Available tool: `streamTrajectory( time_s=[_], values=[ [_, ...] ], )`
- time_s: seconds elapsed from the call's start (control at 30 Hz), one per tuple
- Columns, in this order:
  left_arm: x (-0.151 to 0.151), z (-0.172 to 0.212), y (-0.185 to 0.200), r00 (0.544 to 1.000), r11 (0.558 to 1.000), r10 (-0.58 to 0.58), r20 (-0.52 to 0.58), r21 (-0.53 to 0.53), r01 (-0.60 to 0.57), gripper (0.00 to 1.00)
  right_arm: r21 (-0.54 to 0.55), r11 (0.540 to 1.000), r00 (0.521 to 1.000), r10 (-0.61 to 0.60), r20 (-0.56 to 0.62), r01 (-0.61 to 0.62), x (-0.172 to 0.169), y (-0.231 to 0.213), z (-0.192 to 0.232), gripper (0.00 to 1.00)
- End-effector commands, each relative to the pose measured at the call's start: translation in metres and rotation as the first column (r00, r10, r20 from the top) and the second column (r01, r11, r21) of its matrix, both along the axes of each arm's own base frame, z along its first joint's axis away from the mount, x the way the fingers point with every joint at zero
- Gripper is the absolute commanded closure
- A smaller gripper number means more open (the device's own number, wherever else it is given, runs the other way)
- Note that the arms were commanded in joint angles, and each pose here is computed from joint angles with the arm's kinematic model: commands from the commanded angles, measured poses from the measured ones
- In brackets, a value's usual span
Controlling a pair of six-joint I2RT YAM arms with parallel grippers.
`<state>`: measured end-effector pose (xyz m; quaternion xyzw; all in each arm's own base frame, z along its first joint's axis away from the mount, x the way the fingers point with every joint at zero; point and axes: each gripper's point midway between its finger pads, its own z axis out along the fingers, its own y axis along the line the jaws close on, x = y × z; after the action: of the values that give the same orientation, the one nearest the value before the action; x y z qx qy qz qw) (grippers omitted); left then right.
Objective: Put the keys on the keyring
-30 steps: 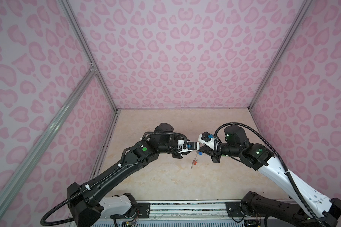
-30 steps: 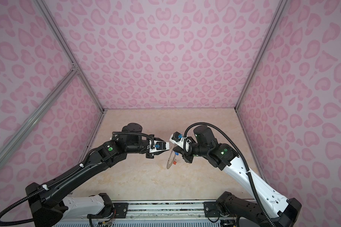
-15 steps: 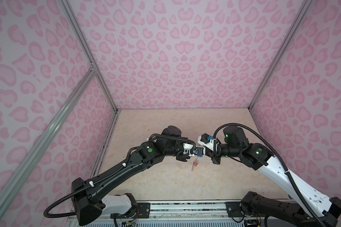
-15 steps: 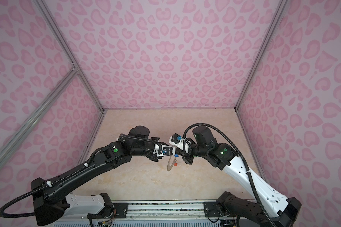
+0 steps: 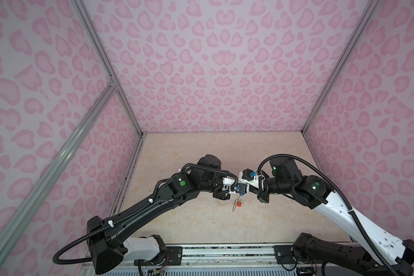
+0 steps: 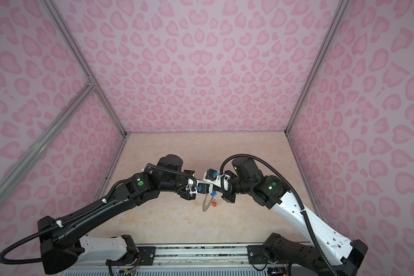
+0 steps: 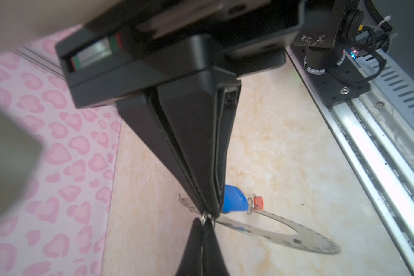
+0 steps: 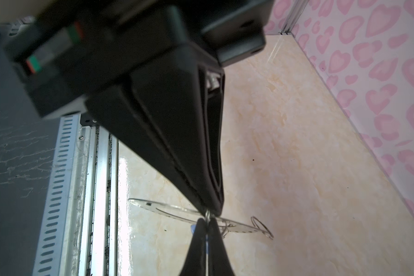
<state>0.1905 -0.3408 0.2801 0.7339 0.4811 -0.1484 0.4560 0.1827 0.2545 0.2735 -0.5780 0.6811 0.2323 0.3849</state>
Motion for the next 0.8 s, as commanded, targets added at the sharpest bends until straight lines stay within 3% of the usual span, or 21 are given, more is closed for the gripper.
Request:
streamTrajectory(
  time_s=[0.0,0.1,0.17,0.43,0.77],
  values=[
    [0.001,0.006,-0.003,1.0,1.0,0.0,-0.006,-0.023,-0.001,0.97,0.06,0.998,0.996,0.023,0.085,-0.028,0.004,0.007,0.017,0.95],
    [0.004,0.009,-0.003,0.999,0.998,0.019,-0.038,-0.054,-0.021,0.97,0.061,0.996,0.986,-0.067,0.156,0.058,0.016,-0.003,0.019,0.72],
    [0.008,0.016,-0.002,0.996,0.994,0.031,-0.079,-0.101,-0.039,0.97,0.081,0.991,0.972,-0.123,0.198,0.109,0.021,-0.012,0.02,0.68],
    [0.013,0.048,0.002,0.978,0.95,0.009,-0.207,-0.303,-0.073,0.97,0.262,0.952,0.945,-0.223,0.238,0.159,0.019,-0.021,0.029,0.66],
    [0.031,0.069,0.002,0.952,0.879,0.03,-0.305,-0.445,-0.17,0.97,0.356,0.92,0.889,-0.294,0.352,0.163,0.03,-0.02,0.056,0.8]
  ],
)
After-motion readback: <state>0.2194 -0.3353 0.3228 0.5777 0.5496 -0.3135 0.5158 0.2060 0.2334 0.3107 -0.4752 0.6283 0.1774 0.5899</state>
